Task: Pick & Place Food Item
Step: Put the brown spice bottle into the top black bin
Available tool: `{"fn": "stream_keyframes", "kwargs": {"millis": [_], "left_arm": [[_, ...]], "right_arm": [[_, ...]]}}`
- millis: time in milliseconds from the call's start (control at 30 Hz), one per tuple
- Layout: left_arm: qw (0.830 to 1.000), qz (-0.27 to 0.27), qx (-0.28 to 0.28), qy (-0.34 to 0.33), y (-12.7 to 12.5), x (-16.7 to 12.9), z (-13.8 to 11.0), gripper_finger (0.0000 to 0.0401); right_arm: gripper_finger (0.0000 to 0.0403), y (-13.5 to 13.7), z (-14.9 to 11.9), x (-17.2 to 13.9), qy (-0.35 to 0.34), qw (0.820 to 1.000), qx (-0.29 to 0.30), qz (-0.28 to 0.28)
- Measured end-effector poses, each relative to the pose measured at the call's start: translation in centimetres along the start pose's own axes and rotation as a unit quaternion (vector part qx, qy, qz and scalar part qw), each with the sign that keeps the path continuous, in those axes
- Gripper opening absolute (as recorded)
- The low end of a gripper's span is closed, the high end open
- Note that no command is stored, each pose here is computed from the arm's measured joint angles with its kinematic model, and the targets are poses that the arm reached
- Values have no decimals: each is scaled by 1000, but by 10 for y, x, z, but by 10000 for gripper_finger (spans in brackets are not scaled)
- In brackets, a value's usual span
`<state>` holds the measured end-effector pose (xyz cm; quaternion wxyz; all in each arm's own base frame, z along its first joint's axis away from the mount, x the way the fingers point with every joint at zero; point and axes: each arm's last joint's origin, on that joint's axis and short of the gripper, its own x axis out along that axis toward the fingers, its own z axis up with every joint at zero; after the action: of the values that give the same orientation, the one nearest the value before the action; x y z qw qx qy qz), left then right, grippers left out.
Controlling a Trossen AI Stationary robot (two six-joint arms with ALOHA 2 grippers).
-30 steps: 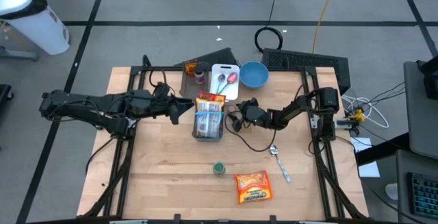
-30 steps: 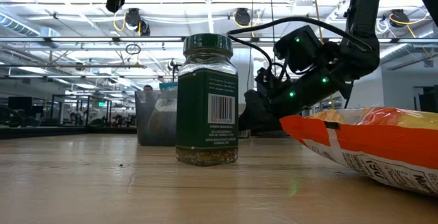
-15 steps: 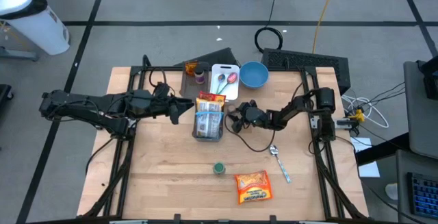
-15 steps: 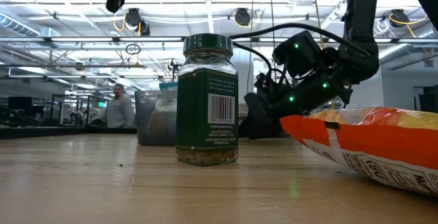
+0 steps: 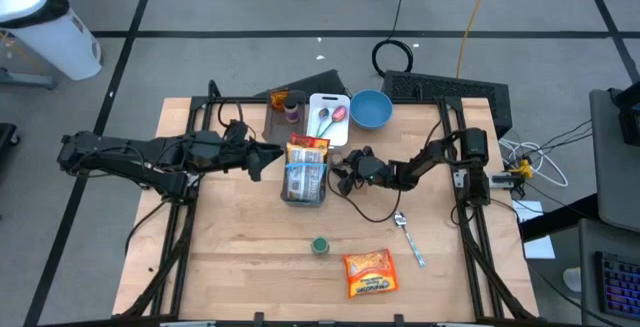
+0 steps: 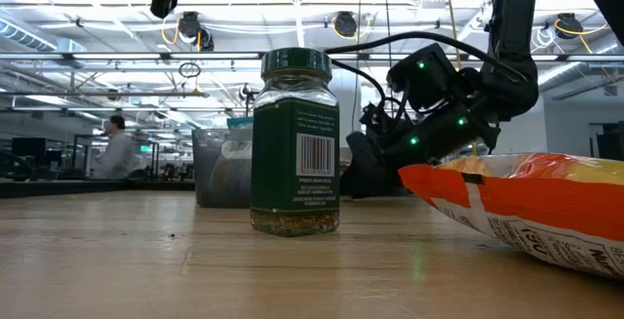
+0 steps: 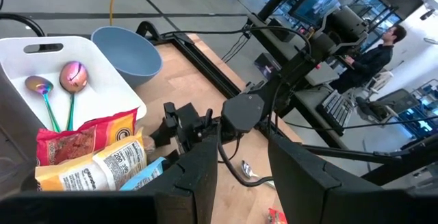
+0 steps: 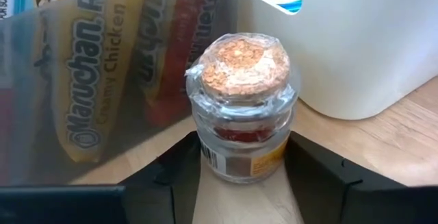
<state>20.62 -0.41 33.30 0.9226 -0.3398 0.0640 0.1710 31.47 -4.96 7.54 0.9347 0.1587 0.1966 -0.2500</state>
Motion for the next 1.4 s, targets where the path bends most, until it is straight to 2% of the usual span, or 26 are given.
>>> {"fn": "stream_keyframes", "kwargs": {"millis": [367, 633, 800, 1033, 1233, 1400], "left_arm": [[1000, 7, 7, 7, 1, 0, -2, 136], [1000, 8, 21, 7, 2, 0, -1, 136], [1000, 11, 29, 5, 2, 0, -1, 136], [999, 13, 48, 7, 2, 0, -2, 136], [998, 28, 59, 8, 5, 0, -2, 136], [999, 44, 27, -3, 10, 2, 3, 136]], "right_arm": [[170, 1, 2, -1, 6, 1000, 0, 17], [167, 4, 13, -8, 2, 999, -24, 24], [167, 4, 15, -13, 23, 999, -44, 23], [167, 12, 40, -30, -4, 996, -62, 62], [168, 15, 70, -58, -28, 993, -83, 78], [168, 16, 95, -87, -54, 991, -72, 104]]}}
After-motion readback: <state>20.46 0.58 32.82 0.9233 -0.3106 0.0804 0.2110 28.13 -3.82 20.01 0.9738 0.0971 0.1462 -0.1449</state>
